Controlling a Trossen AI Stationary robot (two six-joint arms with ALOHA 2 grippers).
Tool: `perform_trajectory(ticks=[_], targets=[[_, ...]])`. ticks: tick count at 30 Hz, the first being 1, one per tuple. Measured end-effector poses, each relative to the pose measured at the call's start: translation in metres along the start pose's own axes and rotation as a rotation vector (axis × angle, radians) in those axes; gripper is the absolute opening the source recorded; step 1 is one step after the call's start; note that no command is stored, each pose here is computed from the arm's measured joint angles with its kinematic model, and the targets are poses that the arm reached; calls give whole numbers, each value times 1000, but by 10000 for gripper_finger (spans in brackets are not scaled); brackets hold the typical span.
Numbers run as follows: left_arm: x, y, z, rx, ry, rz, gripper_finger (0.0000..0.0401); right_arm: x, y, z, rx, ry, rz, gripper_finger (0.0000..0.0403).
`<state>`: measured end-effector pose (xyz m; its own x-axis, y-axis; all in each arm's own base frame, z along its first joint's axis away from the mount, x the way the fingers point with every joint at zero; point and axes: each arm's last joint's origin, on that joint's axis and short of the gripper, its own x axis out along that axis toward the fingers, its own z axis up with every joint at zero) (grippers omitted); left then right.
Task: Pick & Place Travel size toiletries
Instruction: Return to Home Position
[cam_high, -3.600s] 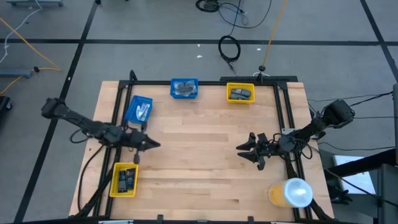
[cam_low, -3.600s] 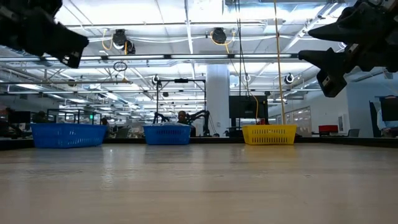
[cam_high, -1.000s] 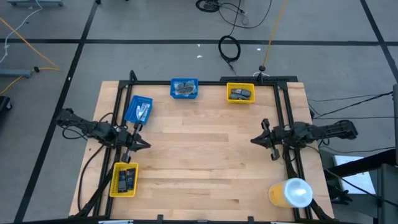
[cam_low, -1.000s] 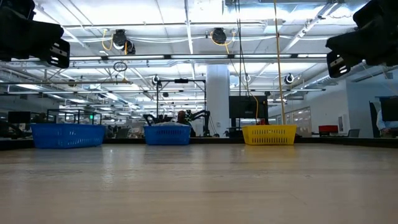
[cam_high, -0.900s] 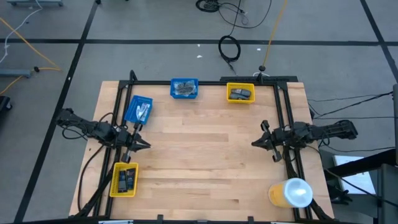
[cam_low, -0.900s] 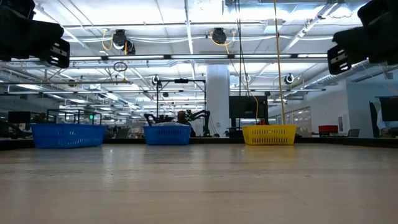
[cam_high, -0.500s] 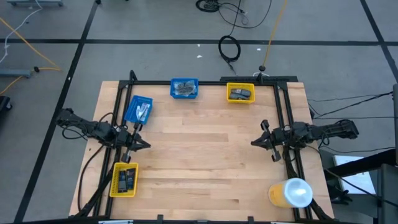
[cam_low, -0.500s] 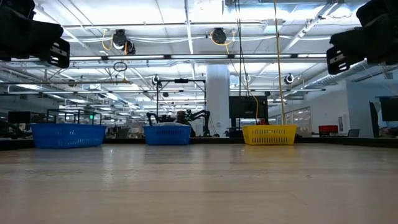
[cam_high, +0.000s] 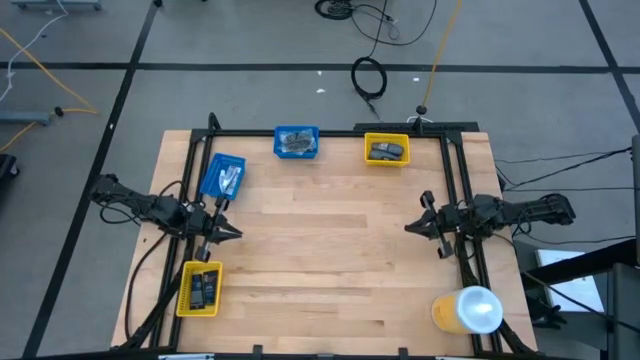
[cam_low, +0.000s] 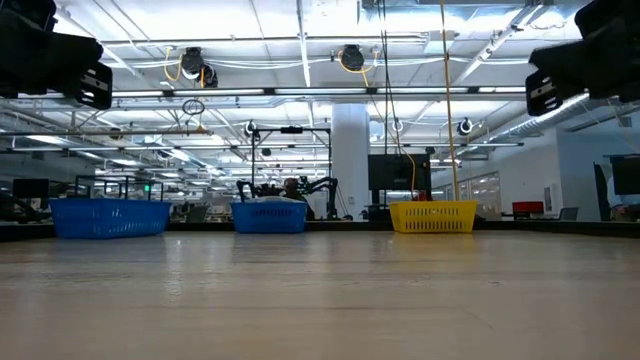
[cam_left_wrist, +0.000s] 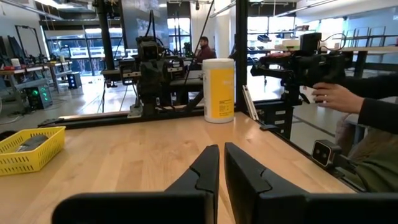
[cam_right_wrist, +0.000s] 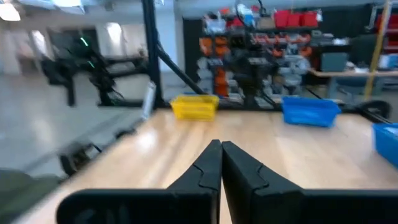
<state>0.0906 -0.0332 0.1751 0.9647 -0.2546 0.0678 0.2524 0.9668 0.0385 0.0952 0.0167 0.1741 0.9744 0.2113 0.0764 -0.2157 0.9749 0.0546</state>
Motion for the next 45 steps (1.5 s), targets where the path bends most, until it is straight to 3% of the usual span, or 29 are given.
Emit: perform_trajectory(ticks=[5,13,22,37,45], targets=[[0,0,-1,1,7,-1,18,-1,-8,-4,-94,47,-81,3],[0,0,0,1,5,-1,4,-4,-24,-4,-24,44,-260,2],[0,0,0,0,1,-1,27,-4,-26,-1,-58,18,-270,2],[0,0,0,0,1,0,2,-4,-26,2,-65,-9,-269,4],[0,0,0,0,0,-1,23,-4,-26,2,-65,-10,-269,4]])
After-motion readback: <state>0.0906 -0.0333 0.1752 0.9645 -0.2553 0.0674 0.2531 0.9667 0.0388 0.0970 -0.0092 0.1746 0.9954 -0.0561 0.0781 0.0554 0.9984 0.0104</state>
